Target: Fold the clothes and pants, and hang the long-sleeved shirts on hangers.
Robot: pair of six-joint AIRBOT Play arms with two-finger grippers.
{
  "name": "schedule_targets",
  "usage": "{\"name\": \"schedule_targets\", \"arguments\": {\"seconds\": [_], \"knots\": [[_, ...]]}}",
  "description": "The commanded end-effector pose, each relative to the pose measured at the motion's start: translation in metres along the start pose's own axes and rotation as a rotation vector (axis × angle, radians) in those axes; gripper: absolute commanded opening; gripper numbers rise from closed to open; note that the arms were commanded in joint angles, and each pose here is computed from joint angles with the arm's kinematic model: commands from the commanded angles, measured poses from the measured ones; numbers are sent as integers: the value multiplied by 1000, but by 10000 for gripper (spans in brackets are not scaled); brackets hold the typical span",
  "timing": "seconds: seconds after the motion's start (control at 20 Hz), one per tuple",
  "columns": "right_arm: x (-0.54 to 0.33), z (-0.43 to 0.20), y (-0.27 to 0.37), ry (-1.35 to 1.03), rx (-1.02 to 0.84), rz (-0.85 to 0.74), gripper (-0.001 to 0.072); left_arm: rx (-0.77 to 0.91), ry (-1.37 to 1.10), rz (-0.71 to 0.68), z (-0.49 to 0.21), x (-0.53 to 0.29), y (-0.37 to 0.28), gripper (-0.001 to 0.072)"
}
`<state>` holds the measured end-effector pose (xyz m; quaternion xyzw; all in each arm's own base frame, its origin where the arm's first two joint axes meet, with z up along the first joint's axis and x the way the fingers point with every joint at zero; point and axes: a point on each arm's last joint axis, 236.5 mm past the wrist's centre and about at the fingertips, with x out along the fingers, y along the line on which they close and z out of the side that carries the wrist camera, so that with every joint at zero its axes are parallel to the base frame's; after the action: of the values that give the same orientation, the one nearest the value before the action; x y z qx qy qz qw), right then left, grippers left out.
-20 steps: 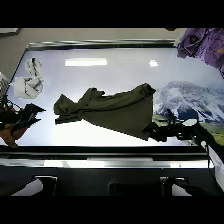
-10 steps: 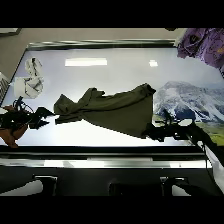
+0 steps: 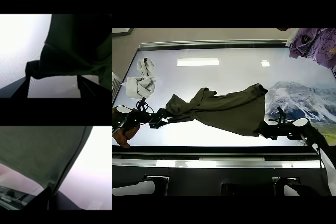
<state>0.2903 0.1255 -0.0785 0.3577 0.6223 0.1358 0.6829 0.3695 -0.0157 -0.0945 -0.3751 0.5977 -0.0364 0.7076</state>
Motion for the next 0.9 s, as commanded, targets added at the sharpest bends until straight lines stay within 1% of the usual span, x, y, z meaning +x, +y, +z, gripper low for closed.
{"name": "schedule_targets", "arguments": {"seconds": [0.0,0.1,0.15,0.2,0.35,0.45,0.55,0.7,0.85], "knots": [[-7,2,8,-24,-22,9,26,-26,-36,-13,10,9,-1,514],[-10,3,11,-37,-25,15,26,-42,-17,-29,7,18,-5,394],[-12,3,13,-43,-29,17,26,-44,0,-29,3,23,-5,258],[-14,4,15,-51,-37,20,26,-45,11,-29,1,25,-5,14],[-28,14,30,-99,-85,34,25,-31,1,-59,9,18,-19,19],[-48,32,52,-133,-188,33,25,31,-38,-92,27,-5,-44,18],[-82,60,87,-209,-300,30,25,119,-125,-134,54,-46,-85,18],[-161,105,169,-417,-472,74,25,312,-365,-206,95,-147,-169,18],[-255,112,246,-611,-660,68,25,514,-639,-266,95,-273,-254,18]]}}
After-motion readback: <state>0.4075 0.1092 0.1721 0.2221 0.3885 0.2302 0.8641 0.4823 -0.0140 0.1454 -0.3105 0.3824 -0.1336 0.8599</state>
